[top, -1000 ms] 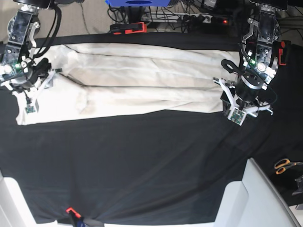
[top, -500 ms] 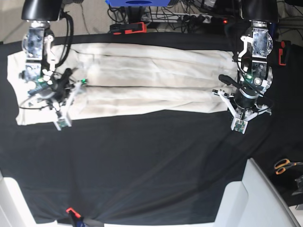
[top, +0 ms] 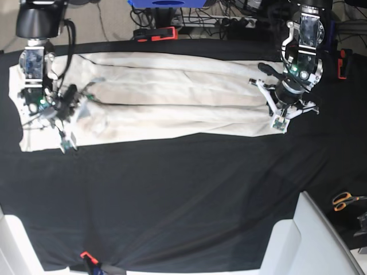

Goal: Fold the T-shirt properly
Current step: 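Open both grippers and regrasp the strip's two ends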

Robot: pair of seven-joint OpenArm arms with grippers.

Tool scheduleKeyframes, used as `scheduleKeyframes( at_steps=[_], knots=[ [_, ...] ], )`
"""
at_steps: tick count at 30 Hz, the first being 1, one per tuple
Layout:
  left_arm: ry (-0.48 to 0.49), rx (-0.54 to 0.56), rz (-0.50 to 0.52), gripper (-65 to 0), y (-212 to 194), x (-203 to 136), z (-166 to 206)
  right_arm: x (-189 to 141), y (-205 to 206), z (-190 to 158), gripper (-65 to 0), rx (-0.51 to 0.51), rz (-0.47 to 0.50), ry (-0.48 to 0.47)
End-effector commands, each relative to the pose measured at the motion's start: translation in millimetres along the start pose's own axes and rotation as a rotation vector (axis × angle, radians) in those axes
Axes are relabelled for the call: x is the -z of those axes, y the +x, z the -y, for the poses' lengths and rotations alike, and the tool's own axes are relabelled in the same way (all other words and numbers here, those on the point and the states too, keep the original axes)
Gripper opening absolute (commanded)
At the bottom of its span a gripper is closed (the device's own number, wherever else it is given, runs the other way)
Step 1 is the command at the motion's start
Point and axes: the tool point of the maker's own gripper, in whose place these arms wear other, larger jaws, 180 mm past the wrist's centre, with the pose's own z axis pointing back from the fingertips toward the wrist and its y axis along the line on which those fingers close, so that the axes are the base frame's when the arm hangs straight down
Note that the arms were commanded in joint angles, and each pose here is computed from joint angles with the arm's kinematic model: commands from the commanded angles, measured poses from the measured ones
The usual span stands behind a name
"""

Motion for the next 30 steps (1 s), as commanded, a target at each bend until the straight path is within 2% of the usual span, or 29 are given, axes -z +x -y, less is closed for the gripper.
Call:
scheduleKeyframes(
  at_steps=[1, 10, 14, 17, 21, 25, 30],
  knots=[
    [0.019, 0.014, 0.014, -65.0, 0.5, -4.7, -9.0, -2.1, 10.5, 8.4, -64.4, -0.001, 0.037, -0.014],
    [-0.004, 0.063, -0.029, -65.0, -27.6, -25.7, -1.7, 6.5, -16.1, 37.0, -64.4, 0.000, -0.039, -0.043],
    [0.007, 0.063, -0.031, -65.0, -29.2, -27.4, -6.9, 4.9, -27.4, 67.4, -64.4, 0.112, -0.042, -0.086],
    [0.018, 0.090, -0.035, -65.0, -29.9, -28.3, -16.3, -2.6, -29.6, 81.7, -64.4, 0.153, -0.030, -0.115],
    [0.028, 0.102, -0.035, -65.0, -28.9, -28.2, -22.9, -12.3, -34.4, 77.4, -64.4, 0.136, -0.061, -0.126],
    [0.029, 0.105, -0.035, -65.0, -28.6, -27.3, -24.2, -21.3, -17.9, 64.7, -64.5, 0.126, -0.013, -0.128],
    [0.039, 0.096, -0.014, -65.0, -18.5, -24.7, -27.1, -20.1, -8.7, 51.0, -64.7, 0.132, -0.006, -0.105]
  ],
)
